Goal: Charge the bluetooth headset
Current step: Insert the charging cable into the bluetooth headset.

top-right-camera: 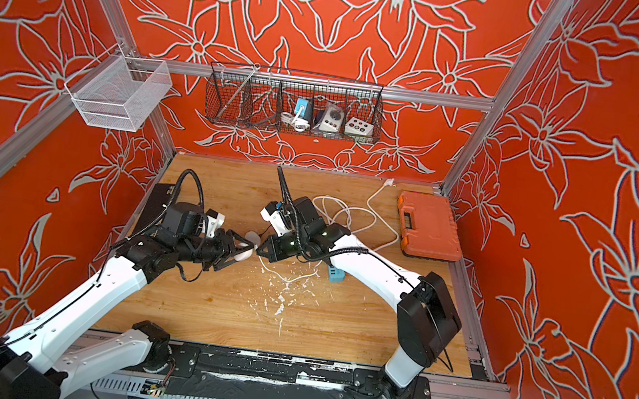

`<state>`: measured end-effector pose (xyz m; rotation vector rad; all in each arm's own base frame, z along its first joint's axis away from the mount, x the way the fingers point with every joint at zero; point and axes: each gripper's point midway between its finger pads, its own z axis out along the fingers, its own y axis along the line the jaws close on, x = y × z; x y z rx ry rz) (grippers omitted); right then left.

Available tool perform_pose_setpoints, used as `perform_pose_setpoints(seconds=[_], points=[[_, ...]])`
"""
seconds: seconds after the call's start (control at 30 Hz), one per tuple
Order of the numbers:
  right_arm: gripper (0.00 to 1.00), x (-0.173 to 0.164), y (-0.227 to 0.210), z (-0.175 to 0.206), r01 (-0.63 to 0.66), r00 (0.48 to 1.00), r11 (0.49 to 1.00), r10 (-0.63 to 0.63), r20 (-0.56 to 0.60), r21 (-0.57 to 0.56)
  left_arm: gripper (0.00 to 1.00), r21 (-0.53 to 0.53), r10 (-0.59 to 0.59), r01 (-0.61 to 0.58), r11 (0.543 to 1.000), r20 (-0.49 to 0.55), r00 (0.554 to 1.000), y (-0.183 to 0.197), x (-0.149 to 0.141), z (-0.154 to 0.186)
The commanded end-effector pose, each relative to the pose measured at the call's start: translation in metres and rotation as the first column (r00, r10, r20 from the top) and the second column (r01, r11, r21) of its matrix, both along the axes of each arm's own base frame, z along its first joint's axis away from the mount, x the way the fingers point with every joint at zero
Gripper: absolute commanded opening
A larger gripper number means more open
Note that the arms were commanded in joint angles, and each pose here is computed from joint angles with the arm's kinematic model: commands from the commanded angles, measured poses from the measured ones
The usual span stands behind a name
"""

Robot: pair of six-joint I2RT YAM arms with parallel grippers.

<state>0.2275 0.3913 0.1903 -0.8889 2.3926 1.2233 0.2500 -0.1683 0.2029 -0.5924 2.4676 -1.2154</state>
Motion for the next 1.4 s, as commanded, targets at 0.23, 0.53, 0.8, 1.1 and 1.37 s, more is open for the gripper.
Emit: perform_pose_setpoints(seconds=[0.23, 0.53, 0.8, 1.1, 1.37], points=[[0.00, -0.025, -0.010, 0.000, 0.056, 0.998, 0.998, -0.056, -0.005, 0.039, 0.30, 0.010, 0.059, -0.058, 0.998, -0.061, 0.996, 0.004, 0.011, -0.006], [0.00, -0.021, 0.011, 0.002, 0.110, 0.991, 0.991, -0.103, -0.087, 0.077, 0.32, 0.038, 0.080, -0.077, 0.996, -0.085, 0.993, 0.009, 0.009, -0.011], [0.00, -0.029, 0.029, -0.004, 0.091, 0.987, 0.991, -0.077, -0.140, 0.093, 0.32, 0.044, 0.093, -0.089, 0.995, -0.099, 0.991, 0.010, 0.011, -0.014], [0.00, -0.033, 0.031, -0.003, 0.072, 0.989, 0.992, -0.057, -0.140, 0.102, 0.32, 0.043, 0.112, -0.109, 0.993, -0.087, 0.990, 0.011, 0.015, -0.010], [0.00, -0.033, 0.032, 0.001, 0.074, 0.990, 0.990, -0.059, -0.127, 0.117, 0.32, 0.042, 0.111, -0.108, 0.993, -0.086, 0.990, 0.011, 0.014, -0.010]])
